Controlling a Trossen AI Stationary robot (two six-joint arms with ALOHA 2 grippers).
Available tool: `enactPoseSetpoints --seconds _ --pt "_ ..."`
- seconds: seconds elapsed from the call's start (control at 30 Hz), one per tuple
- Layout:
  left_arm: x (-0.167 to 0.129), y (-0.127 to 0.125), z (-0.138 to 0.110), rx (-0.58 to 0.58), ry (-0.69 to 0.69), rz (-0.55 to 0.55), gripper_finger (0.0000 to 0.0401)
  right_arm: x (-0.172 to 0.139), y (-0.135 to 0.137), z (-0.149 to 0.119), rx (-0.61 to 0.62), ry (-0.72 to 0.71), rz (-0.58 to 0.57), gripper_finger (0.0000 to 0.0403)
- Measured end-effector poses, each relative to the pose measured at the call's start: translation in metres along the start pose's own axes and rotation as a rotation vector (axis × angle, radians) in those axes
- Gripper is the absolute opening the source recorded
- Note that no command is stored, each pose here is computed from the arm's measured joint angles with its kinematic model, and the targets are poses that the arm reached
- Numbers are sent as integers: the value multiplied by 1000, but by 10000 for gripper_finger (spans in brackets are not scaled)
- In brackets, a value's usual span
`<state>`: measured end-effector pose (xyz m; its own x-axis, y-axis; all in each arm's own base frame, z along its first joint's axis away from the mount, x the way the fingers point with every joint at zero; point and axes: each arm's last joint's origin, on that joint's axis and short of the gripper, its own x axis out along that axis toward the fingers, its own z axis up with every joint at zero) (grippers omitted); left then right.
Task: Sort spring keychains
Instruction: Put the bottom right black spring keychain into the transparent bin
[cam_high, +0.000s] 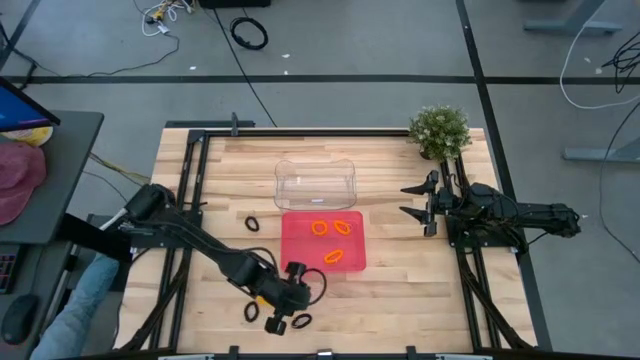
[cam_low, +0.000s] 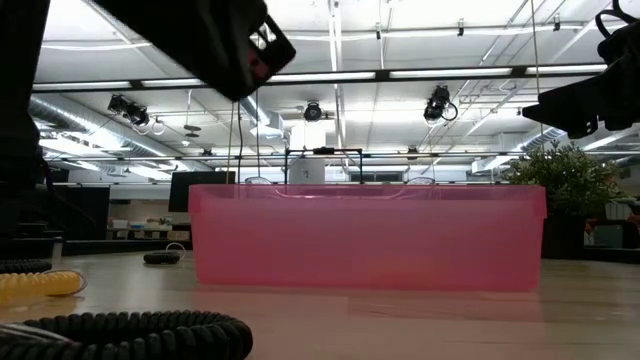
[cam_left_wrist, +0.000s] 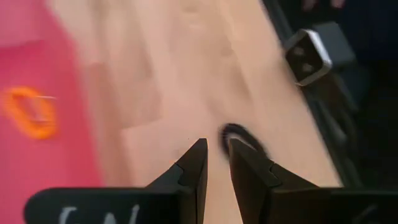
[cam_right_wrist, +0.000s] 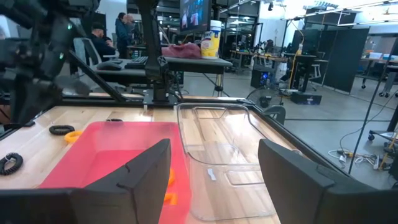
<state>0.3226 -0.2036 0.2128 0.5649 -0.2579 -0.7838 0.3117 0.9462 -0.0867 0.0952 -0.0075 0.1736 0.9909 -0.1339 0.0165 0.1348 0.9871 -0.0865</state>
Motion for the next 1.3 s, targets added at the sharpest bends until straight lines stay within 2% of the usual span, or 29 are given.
enactPoseSetpoints --seconds 0.1,0.3,0.6,0.7,0.83,0.97,1.13,1.3 --pt "8 -2 -1 -1 16 -67 69 0 0 0 0 0 0 247" --pt "15 -5 2 -27 -31 -103 69 0 0 0 0 0 0 247" --pt "14 -10 6 -31 -85 -91 69 0 0 0 0 0 0 247" --pt "16 -12 4 -81 -80 -72 73 0 0 0 0 0 1 247" --pt "17 -13 -2 -217 -29 -36 105 0 0 0 0 0 0 247" --pt "17 -14 -6 -316 -7 -10 156 0 0 0 0 0 0 247" --pt "16 -18 -4 -319 -36 -12 212 0 0 0 0 0 0 247" --pt "30 -25 -10 -348 -24 -30 232 0 0 0 0 -1 0 247"
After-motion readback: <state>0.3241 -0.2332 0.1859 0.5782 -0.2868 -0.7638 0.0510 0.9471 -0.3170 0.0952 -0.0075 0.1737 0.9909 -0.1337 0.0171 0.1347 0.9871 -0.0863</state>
